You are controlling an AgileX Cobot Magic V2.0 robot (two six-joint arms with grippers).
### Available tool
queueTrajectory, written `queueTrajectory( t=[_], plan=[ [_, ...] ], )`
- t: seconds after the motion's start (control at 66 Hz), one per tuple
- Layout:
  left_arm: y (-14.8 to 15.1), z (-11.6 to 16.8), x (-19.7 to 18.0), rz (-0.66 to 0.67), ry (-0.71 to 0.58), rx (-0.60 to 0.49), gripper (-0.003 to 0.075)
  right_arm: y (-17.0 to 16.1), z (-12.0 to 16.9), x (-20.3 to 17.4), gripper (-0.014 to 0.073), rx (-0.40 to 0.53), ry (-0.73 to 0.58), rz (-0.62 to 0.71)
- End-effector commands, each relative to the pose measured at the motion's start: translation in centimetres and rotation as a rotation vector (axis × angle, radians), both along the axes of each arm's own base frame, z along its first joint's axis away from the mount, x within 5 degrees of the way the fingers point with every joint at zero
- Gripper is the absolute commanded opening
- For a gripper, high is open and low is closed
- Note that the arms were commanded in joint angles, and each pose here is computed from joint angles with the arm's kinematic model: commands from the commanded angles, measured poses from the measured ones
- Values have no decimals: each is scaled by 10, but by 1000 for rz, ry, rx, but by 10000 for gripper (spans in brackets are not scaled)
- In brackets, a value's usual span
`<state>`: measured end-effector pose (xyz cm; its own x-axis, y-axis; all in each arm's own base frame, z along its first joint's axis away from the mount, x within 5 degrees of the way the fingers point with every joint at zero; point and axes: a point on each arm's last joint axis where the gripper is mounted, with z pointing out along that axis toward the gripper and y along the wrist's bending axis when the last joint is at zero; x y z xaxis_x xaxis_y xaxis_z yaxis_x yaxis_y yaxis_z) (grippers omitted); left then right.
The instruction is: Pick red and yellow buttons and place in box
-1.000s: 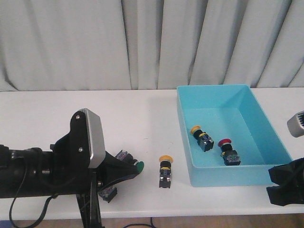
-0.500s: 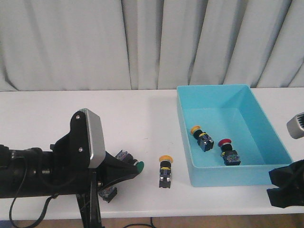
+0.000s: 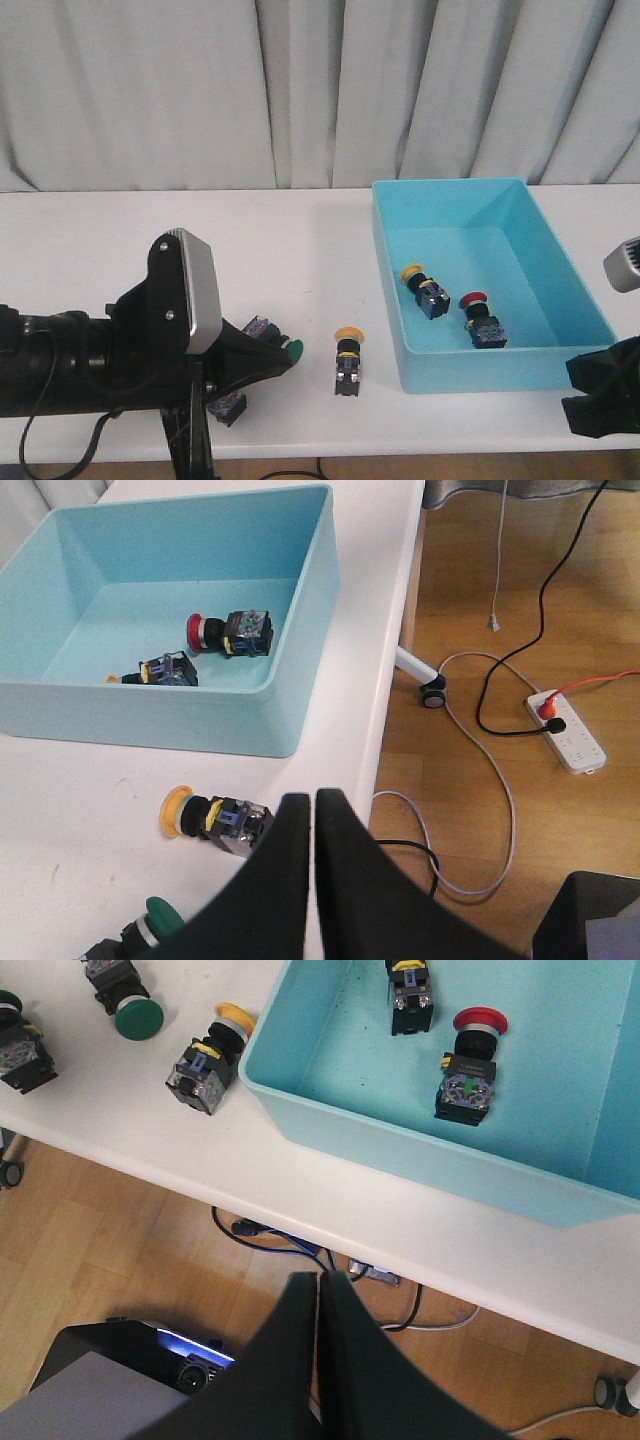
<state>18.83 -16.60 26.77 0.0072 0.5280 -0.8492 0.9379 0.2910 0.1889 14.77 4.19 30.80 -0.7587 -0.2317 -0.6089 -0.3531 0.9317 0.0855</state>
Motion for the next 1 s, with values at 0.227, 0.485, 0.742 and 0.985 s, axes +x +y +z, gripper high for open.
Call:
queueTrajectory(
  t=[0.227,0.485,0.742,0.985],
  plan=[
    [2,18,5,114,-16,-74,-7,0,12,3,-8,16,-72,-6],
    [35,47,5,479,-68,-146,-7,0,12,3,-8,16,-72,-6],
    [85,66,-15,742,-16,-266,-7,0,12,3,-8,16,-72,-6],
    [132,33,-60,958,-99,-356,-7,0,11,2,-8,16,-69,-5]
  ],
)
